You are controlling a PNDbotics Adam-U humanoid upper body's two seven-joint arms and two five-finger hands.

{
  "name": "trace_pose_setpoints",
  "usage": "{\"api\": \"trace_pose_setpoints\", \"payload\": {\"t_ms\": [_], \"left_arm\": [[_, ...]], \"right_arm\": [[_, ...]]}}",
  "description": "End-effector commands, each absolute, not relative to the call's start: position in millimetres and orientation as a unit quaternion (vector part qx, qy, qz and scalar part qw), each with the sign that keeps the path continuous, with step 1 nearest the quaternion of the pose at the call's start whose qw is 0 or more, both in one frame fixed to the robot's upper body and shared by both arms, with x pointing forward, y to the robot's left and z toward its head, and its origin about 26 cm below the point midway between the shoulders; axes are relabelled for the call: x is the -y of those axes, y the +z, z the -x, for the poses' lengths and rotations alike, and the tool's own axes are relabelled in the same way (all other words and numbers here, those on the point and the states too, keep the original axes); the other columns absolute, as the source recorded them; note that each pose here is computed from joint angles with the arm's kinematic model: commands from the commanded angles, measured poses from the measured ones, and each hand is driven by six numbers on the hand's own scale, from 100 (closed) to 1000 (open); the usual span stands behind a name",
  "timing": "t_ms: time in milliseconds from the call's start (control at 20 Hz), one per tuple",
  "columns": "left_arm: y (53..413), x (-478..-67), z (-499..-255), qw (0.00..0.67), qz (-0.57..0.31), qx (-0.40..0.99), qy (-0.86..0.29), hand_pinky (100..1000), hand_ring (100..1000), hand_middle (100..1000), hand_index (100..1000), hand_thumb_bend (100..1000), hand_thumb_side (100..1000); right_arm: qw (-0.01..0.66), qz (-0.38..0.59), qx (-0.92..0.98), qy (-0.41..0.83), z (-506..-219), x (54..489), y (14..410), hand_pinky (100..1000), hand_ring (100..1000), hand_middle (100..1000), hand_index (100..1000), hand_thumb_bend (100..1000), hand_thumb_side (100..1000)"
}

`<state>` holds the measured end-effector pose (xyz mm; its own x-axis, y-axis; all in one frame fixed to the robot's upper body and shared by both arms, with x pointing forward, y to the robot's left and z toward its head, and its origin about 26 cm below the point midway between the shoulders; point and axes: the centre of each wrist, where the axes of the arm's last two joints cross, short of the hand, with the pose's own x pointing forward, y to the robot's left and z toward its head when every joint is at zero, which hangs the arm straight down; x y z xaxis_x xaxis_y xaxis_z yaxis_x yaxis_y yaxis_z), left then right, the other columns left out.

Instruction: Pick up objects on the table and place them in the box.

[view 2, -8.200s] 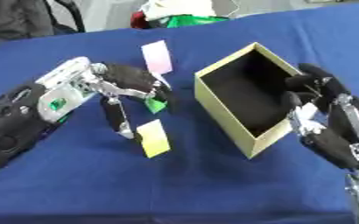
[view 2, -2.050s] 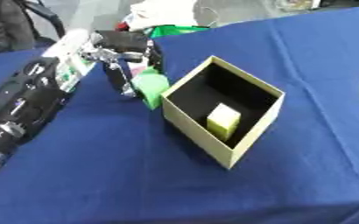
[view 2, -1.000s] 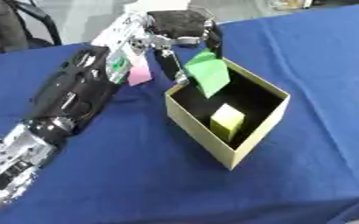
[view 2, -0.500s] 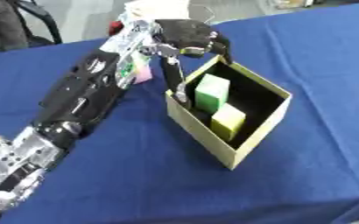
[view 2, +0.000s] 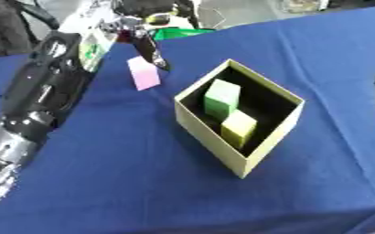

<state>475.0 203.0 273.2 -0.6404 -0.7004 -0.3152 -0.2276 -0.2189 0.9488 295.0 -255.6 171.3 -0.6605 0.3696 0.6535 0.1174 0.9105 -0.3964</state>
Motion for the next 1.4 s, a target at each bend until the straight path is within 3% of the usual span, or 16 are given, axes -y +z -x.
{"api": "trace_pose_setpoints", "payload": {"t_ms": [50, 150, 350, 1250, 1400], "left_arm": [[283, -236, -479, 0.211, -0.429, 0.571, -0.667, 844, 749, 718, 815, 695, 187], [270, -246, -484, 0.252, -0.433, 0.544, -0.673, 848, 754, 739, 834, 783, 316], [252, -257, -494, 0.325, -0.435, 0.498, -0.676, 841, 748, 745, 840, 836, 396], [196, -245, -510, 0.461, -0.463, 0.469, -0.594, 801, 695, 695, 820, 713, 393], [190, -248, -509, 0.475, -0.468, 0.469, -0.579, 780, 663, 662, 803, 636, 365]], "right_arm": [[0.378, 0.14, 0.9, 0.163, -293, 256, 179, 834, 933, 726, 926, 100, 535], [0.379, 0.139, 0.9, 0.163, -293, 256, 179, 834, 933, 726, 926, 100, 536], [0.379, 0.138, 0.9, 0.163, -293, 255, 179, 834, 933, 725, 926, 100, 535], [0.378, 0.128, 0.902, 0.167, -294, 251, 180, 835, 935, 723, 926, 100, 542], [0.377, 0.128, 0.902, 0.167, -294, 251, 180, 835, 935, 722, 926, 100, 543]]}}
